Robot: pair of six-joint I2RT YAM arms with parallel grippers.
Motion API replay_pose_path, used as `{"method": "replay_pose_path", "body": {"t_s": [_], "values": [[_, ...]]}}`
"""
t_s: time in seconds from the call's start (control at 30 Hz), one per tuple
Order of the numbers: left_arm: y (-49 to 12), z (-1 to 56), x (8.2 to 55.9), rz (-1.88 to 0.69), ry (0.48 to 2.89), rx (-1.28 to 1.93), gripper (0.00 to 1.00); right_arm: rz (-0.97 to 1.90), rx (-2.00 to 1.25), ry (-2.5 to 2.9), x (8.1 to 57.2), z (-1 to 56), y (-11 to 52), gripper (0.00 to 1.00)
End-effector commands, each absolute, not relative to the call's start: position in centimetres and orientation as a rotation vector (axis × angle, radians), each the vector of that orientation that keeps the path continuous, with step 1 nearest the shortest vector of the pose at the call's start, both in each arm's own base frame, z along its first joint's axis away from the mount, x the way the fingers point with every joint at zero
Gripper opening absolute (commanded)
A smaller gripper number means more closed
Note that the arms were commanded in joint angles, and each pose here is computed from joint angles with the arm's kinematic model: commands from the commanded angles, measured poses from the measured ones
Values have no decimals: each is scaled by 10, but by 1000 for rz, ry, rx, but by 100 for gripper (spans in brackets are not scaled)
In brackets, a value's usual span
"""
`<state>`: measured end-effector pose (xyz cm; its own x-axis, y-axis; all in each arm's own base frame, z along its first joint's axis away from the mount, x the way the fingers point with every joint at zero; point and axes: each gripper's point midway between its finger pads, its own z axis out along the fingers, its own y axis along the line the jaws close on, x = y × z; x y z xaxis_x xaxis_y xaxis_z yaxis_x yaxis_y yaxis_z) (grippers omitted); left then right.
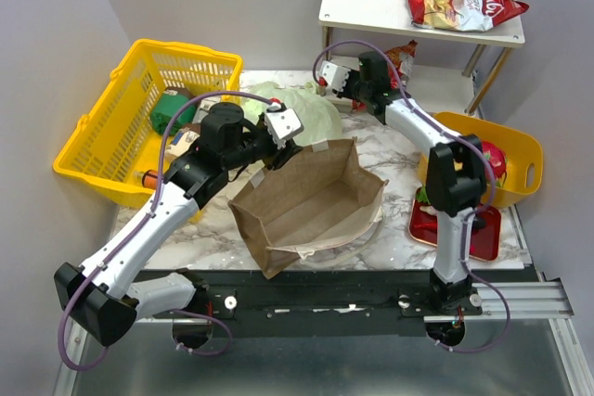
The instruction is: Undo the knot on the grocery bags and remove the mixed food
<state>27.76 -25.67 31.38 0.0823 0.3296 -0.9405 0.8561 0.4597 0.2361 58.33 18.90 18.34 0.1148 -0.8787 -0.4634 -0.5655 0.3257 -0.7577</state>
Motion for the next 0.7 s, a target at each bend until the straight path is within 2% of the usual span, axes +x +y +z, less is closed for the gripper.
{"method": "replay_pose_path", "body": {"t_s": [0.0,0.13,0.3,0.43,0.67], "values": [[-259,326,277,-557,1475,1101,54,-554,-1281,1618,623,190,172,39],[-257,327,278,-542,1473,1102,55,-568,-1224,1689,625,184,145,37],[-258,322,278,-547,1475,1106,55,-595,-1117,1785,619,191,81,37],[-262,320,278,-575,1478,1100,55,-693,-1194,1815,608,182,33,37],[-266,320,278,-603,1476,1094,55,-757,-1209,1852,597,166,-2,44]]}}
